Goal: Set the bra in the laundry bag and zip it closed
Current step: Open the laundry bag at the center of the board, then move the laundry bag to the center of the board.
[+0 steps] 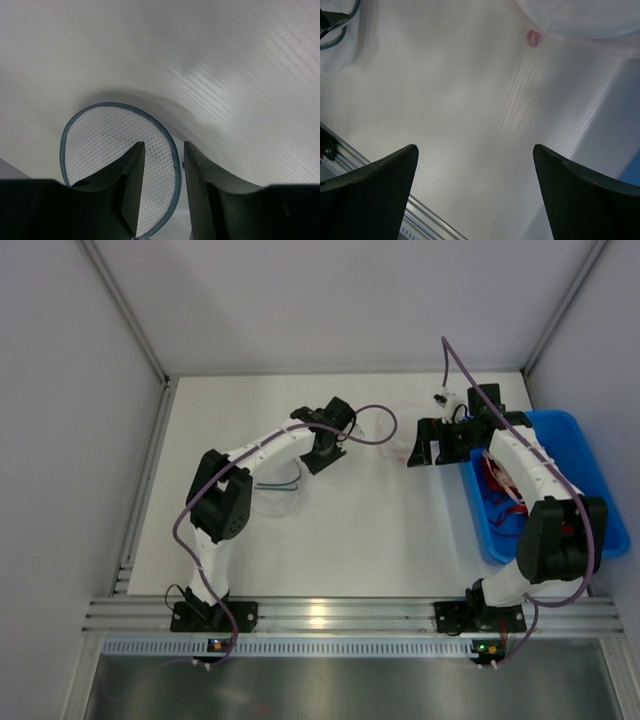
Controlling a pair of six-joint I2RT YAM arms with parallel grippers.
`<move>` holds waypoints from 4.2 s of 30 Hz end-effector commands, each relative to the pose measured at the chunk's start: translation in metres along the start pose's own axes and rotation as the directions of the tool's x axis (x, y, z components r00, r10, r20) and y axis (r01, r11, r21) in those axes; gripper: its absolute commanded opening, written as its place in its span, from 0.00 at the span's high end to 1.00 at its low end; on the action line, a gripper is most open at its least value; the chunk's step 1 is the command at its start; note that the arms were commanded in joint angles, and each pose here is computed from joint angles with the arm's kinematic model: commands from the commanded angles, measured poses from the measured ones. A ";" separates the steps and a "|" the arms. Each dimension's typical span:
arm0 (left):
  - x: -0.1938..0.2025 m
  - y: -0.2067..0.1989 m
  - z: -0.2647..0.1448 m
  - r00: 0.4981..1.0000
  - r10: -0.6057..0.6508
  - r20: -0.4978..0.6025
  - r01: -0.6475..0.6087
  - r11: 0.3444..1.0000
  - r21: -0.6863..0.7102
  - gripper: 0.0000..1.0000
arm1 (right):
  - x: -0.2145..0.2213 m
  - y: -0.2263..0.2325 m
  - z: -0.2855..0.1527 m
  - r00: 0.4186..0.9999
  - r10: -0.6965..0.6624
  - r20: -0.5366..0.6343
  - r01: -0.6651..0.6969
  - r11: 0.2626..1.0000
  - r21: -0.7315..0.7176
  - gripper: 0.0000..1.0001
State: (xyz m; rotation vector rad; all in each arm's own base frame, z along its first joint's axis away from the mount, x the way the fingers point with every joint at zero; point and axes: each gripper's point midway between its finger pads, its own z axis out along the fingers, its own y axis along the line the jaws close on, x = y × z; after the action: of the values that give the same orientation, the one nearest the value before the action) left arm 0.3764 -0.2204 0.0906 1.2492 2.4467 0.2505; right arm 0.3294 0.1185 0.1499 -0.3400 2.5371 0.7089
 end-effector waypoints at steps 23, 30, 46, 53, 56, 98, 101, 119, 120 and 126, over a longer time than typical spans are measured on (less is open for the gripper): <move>0.033 0.013 0.034 0.979 -0.007 -0.203 -0.027 0.987 -0.161 0.68 | -0.004 0.004 -0.001 1.000 0.009 0.024 -0.008 0.999 -0.042 0.01; 0.034 0.011 0.026 0.980 0.001 -0.199 -0.031 0.989 -0.147 0.60 | -0.005 0.003 0.000 1.000 0.009 0.021 -0.008 0.999 -0.046 0.01; 0.019 0.025 0.026 0.984 -0.017 -0.178 -0.020 0.979 -0.205 1.00 | -0.007 0.001 -0.002 1.000 -0.004 0.030 0.005 0.999 -0.036 0.01; -0.047 0.037 -0.045 0.976 -0.050 0.213 0.082 0.986 -0.144 1.00 | -0.017 0.003 0.005 0.998 0.005 0.063 0.000 0.998 -0.066 0.00; -0.068 0.043 -0.092 0.903 -0.036 0.427 0.100 0.987 -0.129 1.00 | -0.024 0.007 0.009 0.996 0.045 0.080 -0.038 0.995 -0.094 0.01; 0.063 0.043 -0.130 0.608 -0.607 0.512 0.427 0.794 0.433 0.59 | -0.004 0.089 0.071 1.000 0.003 0.021 0.004 0.956 -0.293 0.08; 0.047 -0.004 -0.101 0.719 -0.572 0.394 0.370 0.795 0.480 0.62 | -0.005 0.088 0.068 1.000 -0.010 0.024 0.017 0.961 -0.277 0.09; 0.064 -0.005 0.019 0.774 -0.633 0.015 0.613 0.755 0.232 0.36 | -0.012 0.075 0.051 0.998 -0.058 0.040 0.065 0.978 -0.197 0.09; 0.061 0.003 0.018 0.762 -0.648 0.027 0.627 0.747 0.221 0.32 | -0.013 0.075 0.052 0.998 -0.057 0.039 0.064 0.978 -0.197 0.08; 0.060 0.059 0.025 0.709 -0.700 0.080 0.686 0.712 0.154 0.10 | -0.019 0.073 0.053 0.997 -0.062 0.049 0.070 0.979 -0.194 0.06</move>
State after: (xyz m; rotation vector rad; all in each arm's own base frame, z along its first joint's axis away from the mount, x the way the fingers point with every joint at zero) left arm 0.3658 -0.1554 0.0563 0.3536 2.6947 -0.2626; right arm 0.3235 0.2084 0.1298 -0.4298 2.4890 0.9524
